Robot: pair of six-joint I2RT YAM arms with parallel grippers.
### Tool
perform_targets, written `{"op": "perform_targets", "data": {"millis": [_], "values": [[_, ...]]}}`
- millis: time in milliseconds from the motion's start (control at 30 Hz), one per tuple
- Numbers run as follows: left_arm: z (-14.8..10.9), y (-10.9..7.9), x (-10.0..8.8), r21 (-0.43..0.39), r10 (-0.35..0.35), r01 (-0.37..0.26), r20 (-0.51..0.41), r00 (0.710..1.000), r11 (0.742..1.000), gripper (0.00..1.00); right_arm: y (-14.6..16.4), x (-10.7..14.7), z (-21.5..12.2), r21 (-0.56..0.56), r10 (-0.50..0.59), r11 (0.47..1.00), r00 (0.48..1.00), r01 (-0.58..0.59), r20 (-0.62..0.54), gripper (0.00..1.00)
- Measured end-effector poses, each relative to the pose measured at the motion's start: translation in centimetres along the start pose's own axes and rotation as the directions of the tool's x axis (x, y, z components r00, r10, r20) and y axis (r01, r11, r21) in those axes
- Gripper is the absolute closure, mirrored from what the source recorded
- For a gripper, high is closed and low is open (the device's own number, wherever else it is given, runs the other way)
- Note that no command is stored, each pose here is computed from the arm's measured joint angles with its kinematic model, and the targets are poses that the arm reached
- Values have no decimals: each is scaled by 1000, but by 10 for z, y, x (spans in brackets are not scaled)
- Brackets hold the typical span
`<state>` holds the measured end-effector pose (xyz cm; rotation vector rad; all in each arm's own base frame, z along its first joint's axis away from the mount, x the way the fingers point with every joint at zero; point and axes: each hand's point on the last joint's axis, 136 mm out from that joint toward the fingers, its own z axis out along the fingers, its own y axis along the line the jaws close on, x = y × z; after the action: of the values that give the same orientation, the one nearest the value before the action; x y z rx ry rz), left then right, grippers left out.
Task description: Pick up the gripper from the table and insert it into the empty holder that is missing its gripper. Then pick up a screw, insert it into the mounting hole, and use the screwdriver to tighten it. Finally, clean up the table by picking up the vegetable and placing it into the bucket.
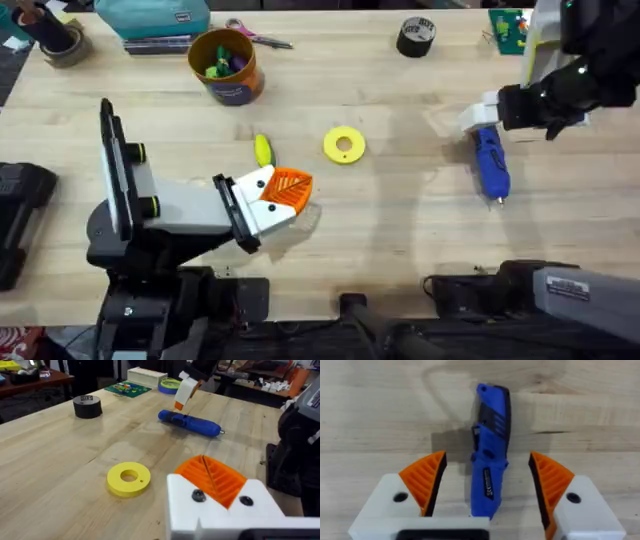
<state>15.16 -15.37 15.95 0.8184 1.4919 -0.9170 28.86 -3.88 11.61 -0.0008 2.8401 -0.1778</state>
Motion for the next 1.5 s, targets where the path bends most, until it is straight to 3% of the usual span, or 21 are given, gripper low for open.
{"op": "perform_targets", "data": {"millis": [267, 600, 1067, 1367, 1433, 1500], "values": [[0, 0, 0, 0, 0, 0, 0, 1000, 1000, 985, -9, -9, 26, 7, -15, 1000, 1000, 16, -20, 4], [0, 0, 0, 0, 0, 0, 0, 1000, 1000, 985, 0, -2, 48, -50, -136, 990, 987, 132, -85, 4], [0, 0, 0, 0, 0, 0, 0, 1000, 1000, 985, -2, 10, 82, -79, -139, 989, 974, 126, -180, 5], [0, 0, 0, 0, 0, 0, 0, 1000, 1000, 985, 0, 9, 85, -92, -137, 988, 974, 122, -179, 9], [0, 0, 0, 0, 0, 0, 0, 1000, 1000, 985, 0, 9, 85, -102, -135, 988, 975, 118, -177, 85], [0, 0, 0, 0, 0, 0, 0, 1000, 1000, 985, -1, 9, 85, -105, -133, 988, 976, 116, -175, 233]]}}
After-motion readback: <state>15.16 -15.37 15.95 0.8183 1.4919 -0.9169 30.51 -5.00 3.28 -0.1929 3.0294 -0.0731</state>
